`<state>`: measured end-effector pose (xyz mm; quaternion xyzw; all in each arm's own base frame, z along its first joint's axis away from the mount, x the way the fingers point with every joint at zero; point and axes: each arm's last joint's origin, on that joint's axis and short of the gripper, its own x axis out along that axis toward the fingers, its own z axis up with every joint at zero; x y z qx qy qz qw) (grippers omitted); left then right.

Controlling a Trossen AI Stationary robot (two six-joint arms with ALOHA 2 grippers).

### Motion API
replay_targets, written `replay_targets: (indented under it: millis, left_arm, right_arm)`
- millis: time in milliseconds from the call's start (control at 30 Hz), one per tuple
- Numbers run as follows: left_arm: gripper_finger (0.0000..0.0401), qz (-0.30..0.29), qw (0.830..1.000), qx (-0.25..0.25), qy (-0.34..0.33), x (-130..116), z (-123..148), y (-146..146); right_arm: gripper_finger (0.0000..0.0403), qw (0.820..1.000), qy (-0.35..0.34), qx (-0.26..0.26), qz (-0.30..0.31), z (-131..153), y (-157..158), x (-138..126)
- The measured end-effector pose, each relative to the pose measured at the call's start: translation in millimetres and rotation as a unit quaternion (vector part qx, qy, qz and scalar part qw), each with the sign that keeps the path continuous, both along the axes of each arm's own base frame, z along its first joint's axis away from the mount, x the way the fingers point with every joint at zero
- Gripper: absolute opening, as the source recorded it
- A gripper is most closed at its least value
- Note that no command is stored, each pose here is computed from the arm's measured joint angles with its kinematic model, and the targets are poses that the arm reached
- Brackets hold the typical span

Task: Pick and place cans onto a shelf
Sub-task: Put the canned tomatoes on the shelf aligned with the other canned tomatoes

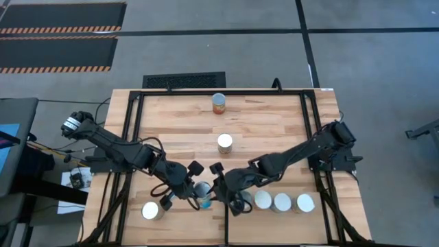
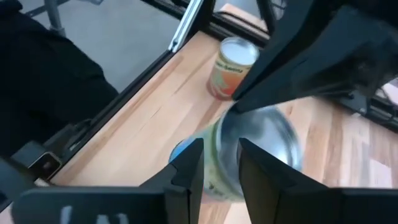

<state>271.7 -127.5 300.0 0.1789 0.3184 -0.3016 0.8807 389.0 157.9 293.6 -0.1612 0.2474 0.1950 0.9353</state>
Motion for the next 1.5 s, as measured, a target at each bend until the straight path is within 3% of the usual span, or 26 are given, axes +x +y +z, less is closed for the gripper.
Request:
replay_targets:
  millis: [233, 800, 900, 1100, 1500]
  left_arm:
    - [0.0, 0.006, 1.0, 0.0, -0.006, 2, 1, 3]
    - [0.0, 0.009, 0.999, -0.014, -0.04, 8, 6, 4]
    - [0.0, 0.01, 0.999, -0.016, -0.045, 9, 7, 4]
    - [0.0, 0.013, 0.999, -0.014, -0.048, 9, 7, 4]
    - [0.0006, 0.058, 0.994, -0.014, -0.091, 11, 16, 6]
  right_arm:
    - [0.0098, 1.0, 0.005, 0.002, 0.004, 0, -2, 0]
    - [0.0094, 1.0, 0.014, 0.003, -0.004, 0, -7, 1]
    - [0.0078, 1.0, 0.016, 0.002, -0.004, -1, -8, 1]
    - [0.001, 1.0, 0.018, 0.002, -0.002, -2, -8, 1]
    - [0.0004, 1.0, 0.017, -0.01, -0.006, -3, -8, 1]
